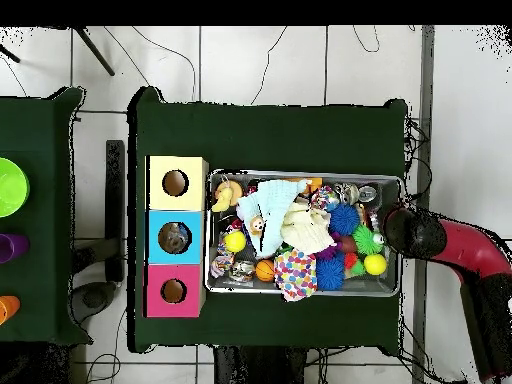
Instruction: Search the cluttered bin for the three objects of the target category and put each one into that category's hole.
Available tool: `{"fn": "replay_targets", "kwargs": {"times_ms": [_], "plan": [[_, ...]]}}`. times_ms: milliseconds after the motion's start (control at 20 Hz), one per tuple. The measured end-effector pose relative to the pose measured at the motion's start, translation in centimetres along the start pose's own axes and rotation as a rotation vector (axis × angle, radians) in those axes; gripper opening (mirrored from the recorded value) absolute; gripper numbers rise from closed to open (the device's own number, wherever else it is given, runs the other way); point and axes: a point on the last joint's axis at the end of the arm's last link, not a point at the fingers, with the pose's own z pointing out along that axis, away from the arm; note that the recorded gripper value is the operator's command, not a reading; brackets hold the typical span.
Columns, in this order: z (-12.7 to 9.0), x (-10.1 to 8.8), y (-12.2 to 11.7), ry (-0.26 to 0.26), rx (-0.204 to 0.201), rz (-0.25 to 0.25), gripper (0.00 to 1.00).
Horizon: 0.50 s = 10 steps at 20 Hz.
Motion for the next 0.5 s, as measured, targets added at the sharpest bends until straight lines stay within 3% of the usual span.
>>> {"fn": "replay_targets", "kwargs": {"times_ms": [500], "plan": [[0.05,0.15,0.17,0.001,0.009,-0.002,1.00]]}}
